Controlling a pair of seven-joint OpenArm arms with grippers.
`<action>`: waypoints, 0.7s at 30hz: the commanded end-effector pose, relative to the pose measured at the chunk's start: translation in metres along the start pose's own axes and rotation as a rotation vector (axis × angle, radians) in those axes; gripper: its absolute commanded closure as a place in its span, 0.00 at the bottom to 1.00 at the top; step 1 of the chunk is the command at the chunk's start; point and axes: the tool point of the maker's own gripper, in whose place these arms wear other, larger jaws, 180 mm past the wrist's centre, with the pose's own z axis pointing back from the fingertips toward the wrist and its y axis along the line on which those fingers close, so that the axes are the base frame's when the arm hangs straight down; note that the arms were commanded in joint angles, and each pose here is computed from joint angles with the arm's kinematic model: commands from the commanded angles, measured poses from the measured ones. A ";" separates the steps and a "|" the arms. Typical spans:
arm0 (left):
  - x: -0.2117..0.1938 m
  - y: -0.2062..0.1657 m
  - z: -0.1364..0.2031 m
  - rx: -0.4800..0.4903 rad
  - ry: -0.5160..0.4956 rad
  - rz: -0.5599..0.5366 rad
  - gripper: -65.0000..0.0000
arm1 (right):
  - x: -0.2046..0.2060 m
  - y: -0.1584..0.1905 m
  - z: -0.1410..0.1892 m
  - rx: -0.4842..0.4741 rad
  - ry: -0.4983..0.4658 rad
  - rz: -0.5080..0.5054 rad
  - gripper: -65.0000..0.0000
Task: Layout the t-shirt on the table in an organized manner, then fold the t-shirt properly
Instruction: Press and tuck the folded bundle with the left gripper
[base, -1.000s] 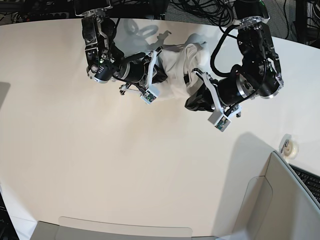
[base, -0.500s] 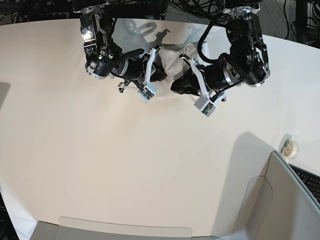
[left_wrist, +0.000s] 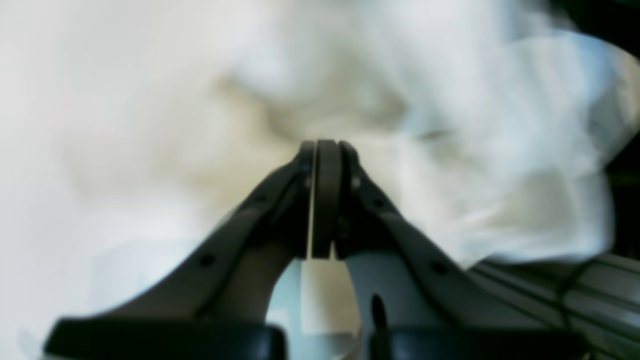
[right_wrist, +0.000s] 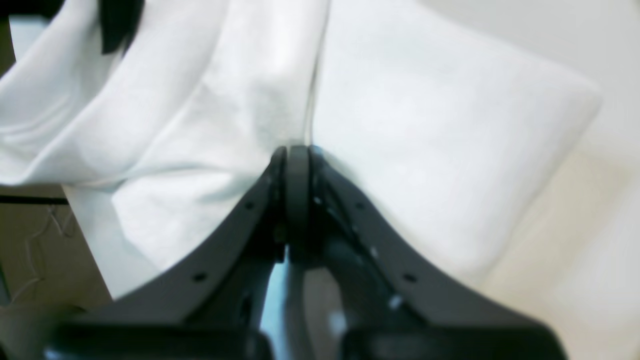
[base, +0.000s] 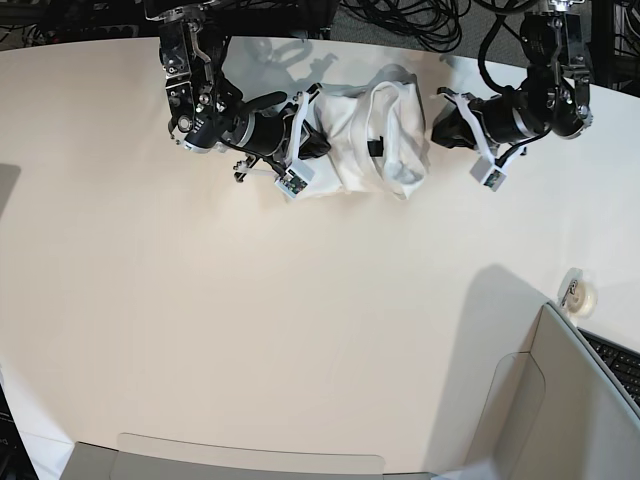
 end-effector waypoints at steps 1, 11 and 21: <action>0.010 0.007 0.011 0.022 -0.045 -0.004 1.00 | 0.007 -0.004 0.007 -0.025 -0.007 0.027 1.00; 0.024 0.037 0.074 0.215 -0.107 -0.008 1.00 | 0.038 0.000 0.027 -0.064 -0.096 0.099 1.00; 0.103 -0.043 0.072 -0.115 -0.421 -0.042 1.00 | 0.014 -0.001 0.009 -0.026 -0.030 0.042 1.00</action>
